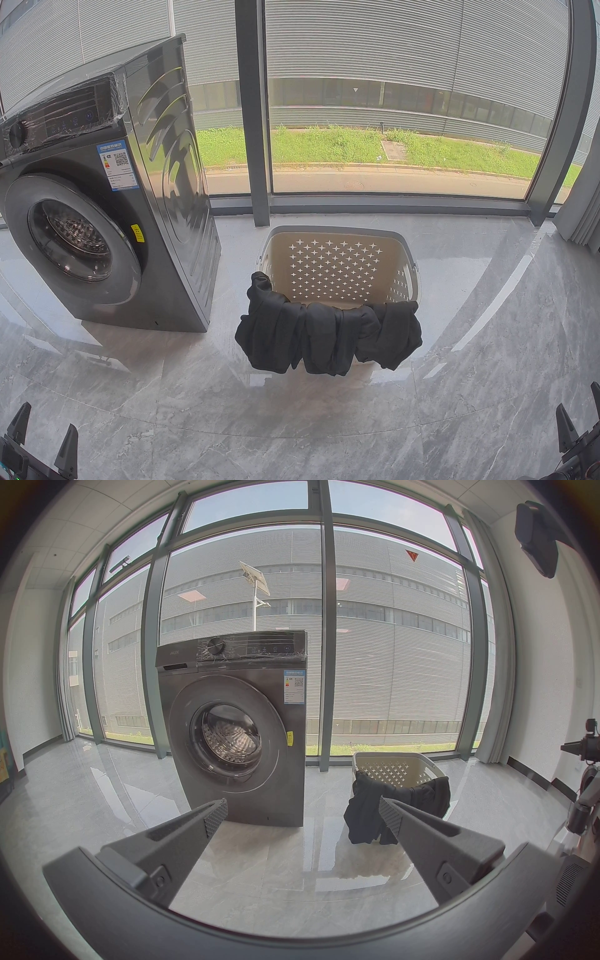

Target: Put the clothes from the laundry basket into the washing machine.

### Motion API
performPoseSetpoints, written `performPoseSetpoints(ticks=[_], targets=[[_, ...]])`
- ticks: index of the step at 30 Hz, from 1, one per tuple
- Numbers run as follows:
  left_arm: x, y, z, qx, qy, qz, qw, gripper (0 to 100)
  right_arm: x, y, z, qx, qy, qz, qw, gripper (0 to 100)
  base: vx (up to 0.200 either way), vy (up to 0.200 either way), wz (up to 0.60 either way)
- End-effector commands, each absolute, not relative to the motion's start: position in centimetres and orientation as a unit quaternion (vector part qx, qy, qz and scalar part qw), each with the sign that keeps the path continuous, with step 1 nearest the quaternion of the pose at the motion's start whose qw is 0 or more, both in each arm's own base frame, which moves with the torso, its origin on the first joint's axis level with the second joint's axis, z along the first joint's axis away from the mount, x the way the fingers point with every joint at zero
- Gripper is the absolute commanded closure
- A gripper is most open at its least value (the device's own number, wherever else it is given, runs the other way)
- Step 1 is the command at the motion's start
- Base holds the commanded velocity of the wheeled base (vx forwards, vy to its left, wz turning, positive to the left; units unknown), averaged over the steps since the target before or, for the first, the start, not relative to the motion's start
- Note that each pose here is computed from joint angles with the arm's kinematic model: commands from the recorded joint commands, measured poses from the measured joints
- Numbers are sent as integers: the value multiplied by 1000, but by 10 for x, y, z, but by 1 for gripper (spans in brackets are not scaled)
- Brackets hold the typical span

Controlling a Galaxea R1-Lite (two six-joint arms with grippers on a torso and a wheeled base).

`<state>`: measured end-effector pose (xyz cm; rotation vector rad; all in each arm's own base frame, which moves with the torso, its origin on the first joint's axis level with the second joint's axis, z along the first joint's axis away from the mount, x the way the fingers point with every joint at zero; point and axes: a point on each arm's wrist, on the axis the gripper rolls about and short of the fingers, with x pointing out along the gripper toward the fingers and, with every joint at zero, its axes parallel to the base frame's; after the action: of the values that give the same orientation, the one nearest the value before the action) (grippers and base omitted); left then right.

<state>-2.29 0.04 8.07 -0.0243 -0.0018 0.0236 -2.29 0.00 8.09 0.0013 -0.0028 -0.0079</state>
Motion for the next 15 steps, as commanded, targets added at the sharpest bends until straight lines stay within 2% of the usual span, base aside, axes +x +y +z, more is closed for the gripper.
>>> performPoseSetpoints(ticks=[1,12,15], targets=[[-23,0,76,-12,-1,12,1000,0,-23,0,76,1,-1,-4,1000,0,0,-200,0],[-23,0,76,-13,-2,12,1000,0,-23,0,76,1,-1,-4,1000,0,0,0,0],[-23,0,76,-13,-2,11,1000,0,-23,0,76,1,-1,-4,1000,0,200,0,0]])
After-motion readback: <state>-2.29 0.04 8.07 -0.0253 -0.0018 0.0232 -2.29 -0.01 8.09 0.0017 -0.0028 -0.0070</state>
